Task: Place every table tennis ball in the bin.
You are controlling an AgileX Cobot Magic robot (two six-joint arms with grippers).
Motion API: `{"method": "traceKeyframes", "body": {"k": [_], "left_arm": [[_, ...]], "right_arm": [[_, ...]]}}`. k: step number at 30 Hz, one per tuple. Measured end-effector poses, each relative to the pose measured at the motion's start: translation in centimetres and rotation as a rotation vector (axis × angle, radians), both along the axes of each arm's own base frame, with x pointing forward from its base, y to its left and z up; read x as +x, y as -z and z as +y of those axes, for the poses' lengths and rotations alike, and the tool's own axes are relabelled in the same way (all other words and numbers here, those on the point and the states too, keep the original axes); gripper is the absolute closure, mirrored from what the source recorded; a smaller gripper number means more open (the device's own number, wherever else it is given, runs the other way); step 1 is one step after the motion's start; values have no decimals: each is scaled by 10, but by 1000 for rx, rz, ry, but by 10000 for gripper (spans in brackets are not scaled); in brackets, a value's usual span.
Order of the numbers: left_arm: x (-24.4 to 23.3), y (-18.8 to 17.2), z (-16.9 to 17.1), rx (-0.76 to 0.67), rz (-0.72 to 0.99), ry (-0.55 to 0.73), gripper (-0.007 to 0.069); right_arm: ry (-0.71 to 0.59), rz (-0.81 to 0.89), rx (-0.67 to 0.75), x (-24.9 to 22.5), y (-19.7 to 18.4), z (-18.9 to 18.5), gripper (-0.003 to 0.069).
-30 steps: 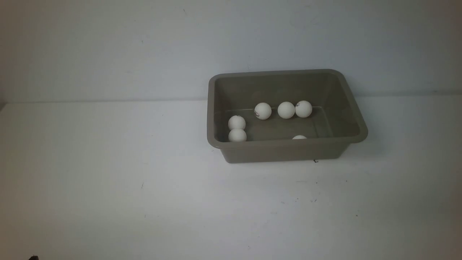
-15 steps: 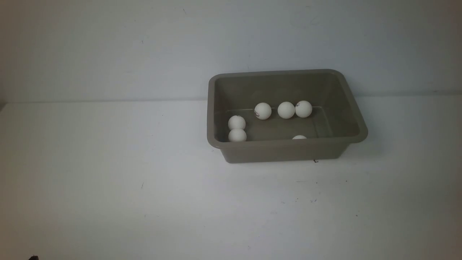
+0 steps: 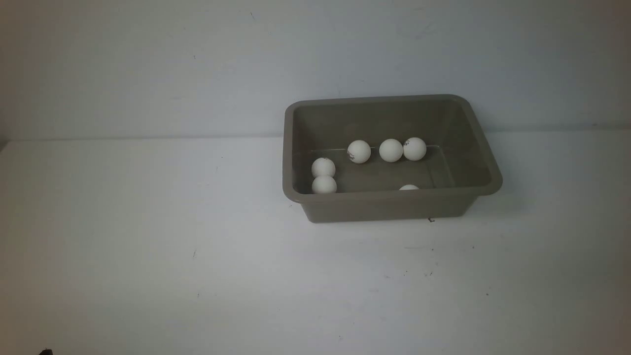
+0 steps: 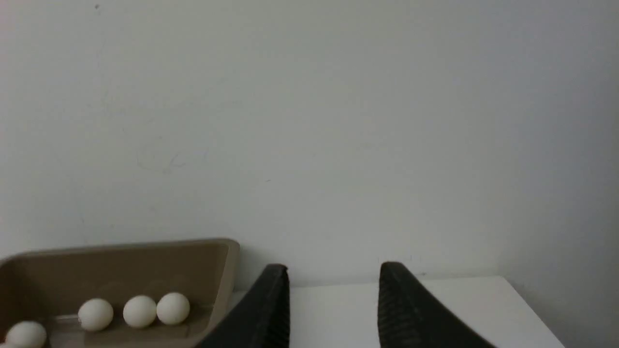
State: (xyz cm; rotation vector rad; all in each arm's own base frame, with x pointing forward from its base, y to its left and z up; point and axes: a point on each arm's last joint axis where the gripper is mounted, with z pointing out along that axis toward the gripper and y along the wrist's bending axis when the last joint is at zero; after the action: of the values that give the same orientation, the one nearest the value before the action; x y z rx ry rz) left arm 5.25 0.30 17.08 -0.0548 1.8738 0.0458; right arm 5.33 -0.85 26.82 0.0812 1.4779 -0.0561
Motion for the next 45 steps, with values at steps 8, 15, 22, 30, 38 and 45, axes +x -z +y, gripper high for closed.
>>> {"method": "traceKeyframes", "body": {"k": [8, 15, 22, 30, 38, 45], "left_arm": [[0, 0, 0, 0, 0, 0, 81], [0, 0, 0, 0, 0, 0, 81], [0, 0, 0, 0, 0, 0, 81], [0, 0, 0, 0, 0, 0, 81], [0, 0, 0, 0, 0, 0, 81], [0, 0, 0, 0, 1, 0, 81]], "right_arm": [[-34, 54, -44, 1, 5, 3, 416], [-20, 115, -24, 1, 11, 2, 416], [-84, 261, 13, 7, 56, 5, 416], [-116, 346, -92, 7, 77, 10, 416], [-137, 404, -104, 7, 92, 11, 416], [-136, 378, -88, 7, 92, 11, 416]]}}
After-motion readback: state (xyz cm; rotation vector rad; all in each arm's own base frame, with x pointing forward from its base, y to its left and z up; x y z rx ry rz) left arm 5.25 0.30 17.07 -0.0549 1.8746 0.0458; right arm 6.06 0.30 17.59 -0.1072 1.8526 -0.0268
